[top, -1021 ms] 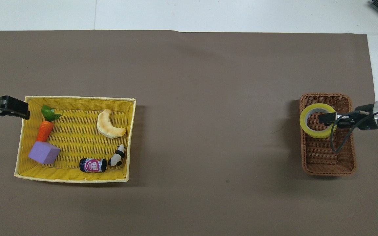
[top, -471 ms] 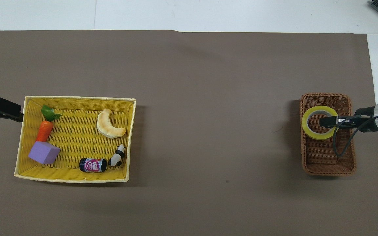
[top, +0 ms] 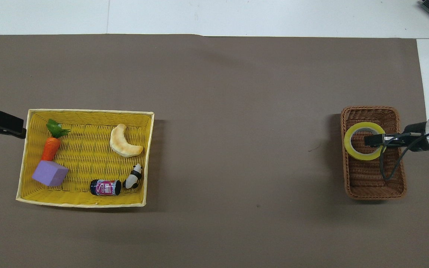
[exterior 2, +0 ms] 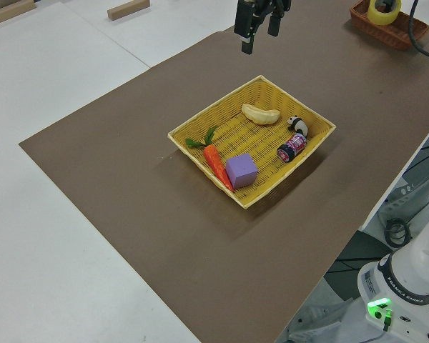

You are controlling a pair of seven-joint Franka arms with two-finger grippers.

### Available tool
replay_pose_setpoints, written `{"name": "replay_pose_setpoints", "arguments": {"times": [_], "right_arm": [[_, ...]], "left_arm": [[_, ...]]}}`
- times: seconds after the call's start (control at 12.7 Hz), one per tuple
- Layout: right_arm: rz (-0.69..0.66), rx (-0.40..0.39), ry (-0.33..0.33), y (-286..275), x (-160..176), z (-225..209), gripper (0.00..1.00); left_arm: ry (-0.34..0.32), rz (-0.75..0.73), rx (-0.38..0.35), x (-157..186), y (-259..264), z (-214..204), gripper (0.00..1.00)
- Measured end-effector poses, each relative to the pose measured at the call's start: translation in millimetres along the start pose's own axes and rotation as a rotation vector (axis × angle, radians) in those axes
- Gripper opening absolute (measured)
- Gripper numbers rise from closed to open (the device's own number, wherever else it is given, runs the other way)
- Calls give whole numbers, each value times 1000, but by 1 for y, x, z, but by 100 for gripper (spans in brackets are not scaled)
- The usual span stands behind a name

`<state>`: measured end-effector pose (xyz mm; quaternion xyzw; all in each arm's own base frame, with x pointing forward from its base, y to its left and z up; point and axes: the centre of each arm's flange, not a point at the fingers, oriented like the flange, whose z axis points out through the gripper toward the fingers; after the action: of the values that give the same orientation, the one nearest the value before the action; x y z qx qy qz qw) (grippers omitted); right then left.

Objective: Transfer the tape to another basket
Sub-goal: 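Lower the tape into the wicker basket and open the right gripper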

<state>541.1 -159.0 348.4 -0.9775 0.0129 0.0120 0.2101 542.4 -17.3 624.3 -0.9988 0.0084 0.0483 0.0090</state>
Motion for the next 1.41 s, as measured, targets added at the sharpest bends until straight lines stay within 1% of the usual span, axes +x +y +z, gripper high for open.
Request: {"name": "replay_pose_setpoints", "arguments": {"times": [0.63, 0.79, 1.02, 1.41], "right_arm": [[-56, 4, 6, 18, -7, -7, 0], [-98, 4, 10, 21, -8, -9, 0], [-178, 8, 37, 34, -11, -17, 0], [-258, 36, 86, 52, -17, -25, 0]], "left_arm": [[0, -1, 0, 0, 0, 0, 100], [-1, 1, 0, 0, 0, 0, 100], [-2, 14, 1, 0, 8, 0, 100], [-2, 28, 3, -1, 15, 0, 100]]}}
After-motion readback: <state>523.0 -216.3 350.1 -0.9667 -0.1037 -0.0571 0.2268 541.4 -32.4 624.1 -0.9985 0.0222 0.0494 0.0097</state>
